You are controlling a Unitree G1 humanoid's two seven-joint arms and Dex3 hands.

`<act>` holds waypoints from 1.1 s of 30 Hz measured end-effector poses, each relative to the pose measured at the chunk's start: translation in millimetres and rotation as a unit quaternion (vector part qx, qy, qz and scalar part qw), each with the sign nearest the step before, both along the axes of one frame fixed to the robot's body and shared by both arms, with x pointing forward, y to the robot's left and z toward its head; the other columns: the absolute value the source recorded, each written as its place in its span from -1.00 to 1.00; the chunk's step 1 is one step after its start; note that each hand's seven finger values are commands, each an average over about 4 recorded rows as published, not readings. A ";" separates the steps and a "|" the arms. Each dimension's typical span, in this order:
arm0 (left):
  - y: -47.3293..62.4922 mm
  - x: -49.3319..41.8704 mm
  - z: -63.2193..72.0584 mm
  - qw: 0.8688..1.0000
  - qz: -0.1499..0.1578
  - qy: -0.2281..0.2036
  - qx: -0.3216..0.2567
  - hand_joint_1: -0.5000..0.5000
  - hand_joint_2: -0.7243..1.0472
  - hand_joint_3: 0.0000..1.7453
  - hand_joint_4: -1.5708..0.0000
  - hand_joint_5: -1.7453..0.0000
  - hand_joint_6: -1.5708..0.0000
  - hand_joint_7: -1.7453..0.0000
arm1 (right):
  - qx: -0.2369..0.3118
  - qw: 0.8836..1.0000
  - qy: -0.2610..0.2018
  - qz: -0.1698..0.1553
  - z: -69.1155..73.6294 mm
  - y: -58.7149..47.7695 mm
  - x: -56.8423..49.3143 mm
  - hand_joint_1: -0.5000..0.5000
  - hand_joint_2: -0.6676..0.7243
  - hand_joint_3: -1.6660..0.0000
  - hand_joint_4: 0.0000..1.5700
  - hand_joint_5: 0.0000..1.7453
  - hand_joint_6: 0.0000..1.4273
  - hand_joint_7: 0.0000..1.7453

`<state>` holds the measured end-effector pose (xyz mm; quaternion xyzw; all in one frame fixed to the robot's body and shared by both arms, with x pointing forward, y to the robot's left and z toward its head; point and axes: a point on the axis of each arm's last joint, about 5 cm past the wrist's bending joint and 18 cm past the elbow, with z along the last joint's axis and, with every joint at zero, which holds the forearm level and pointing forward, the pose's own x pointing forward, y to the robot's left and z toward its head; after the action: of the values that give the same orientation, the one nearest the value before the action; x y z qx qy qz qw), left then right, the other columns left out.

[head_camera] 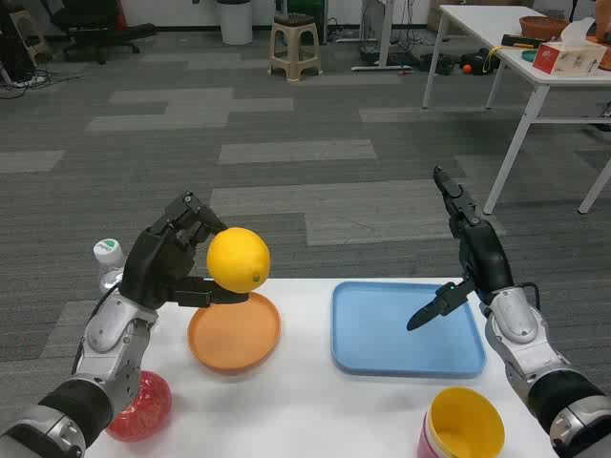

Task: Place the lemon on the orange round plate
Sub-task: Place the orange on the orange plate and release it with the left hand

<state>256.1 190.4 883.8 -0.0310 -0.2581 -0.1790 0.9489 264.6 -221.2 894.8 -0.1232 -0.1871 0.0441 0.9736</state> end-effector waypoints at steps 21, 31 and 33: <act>-0.8 -1.3 -2.7 1.000 -0.003 0.012 0.001 1.00 0.50 -0.95 0.81 -1.00 -0.07 -0.92 | 0.018 1.000 0.004 -0.010 -4.9 1.6 -3.2 -0.92 0.27 1.00 -0.96 -1.00 -1.00 -1.00; 6.3 -6.1 -15.4 0.998 0.015 0.054 0.014 1.00 0.50 -0.90 0.81 -1.00 -0.12 -0.92 | 0.019 1.000 0.006 -0.011 -6.3 1.2 -4.8 -0.92 0.27 1.00 -0.96 -1.00 -1.00 -1.00; 9.7 -9.1 -22.1 0.996 0.024 0.078 0.021 1.00 0.50 -0.90 0.81 -1.00 -0.13 -0.92 | 0.019 1.000 0.007 -0.012 -7.1 1.0 -5.5 -0.92 0.27 1.00 -0.96 -1.00 -1.00 -1.00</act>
<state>247.0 200.2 861.7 -0.0189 -0.1802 -0.1591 0.9705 259.0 -220.2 887.7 -0.1065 -0.1792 0.0303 0.9776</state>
